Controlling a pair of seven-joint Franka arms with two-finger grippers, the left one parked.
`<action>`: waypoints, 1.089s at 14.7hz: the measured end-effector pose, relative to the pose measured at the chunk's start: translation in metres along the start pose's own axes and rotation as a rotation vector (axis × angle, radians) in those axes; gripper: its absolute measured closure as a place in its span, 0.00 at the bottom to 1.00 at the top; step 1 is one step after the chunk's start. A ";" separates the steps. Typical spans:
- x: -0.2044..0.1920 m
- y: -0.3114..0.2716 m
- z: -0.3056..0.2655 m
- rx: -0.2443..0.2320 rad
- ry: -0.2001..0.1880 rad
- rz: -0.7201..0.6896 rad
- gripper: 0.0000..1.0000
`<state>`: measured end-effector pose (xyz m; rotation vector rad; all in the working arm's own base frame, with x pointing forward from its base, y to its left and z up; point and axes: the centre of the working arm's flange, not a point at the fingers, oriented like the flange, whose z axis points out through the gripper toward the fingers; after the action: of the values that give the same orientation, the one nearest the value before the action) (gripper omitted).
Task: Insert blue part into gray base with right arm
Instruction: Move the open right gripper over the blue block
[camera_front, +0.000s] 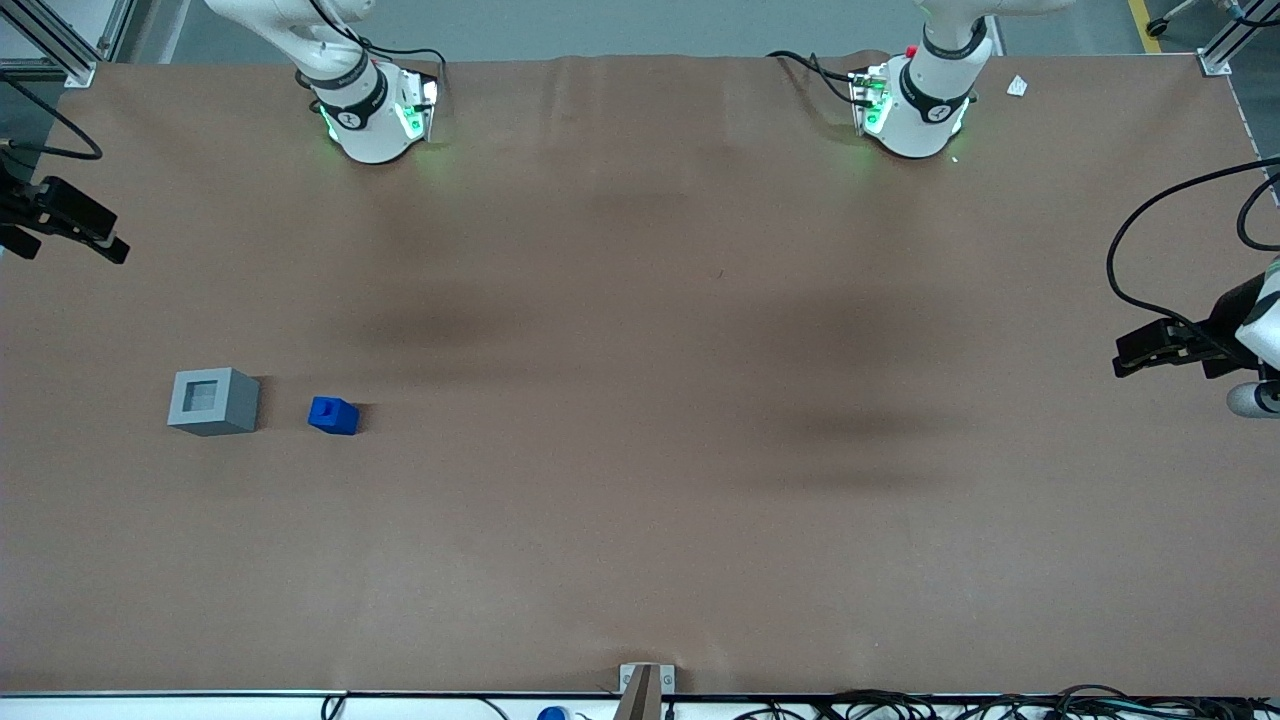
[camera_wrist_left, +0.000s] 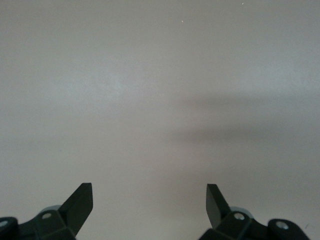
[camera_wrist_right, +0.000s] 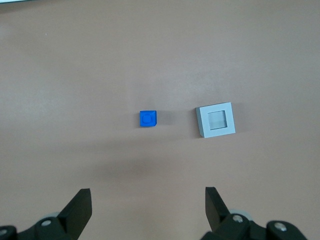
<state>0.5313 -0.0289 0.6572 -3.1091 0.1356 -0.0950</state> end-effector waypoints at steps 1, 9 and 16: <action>-0.001 0.000 0.001 0.000 -0.006 -0.001 0.00; 0.024 -0.013 0.068 -0.006 -0.126 -0.012 0.00; 0.055 -0.025 0.167 -0.009 -0.160 -0.028 0.00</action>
<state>0.5986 -0.0047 0.4945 -3.1118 0.0881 0.1534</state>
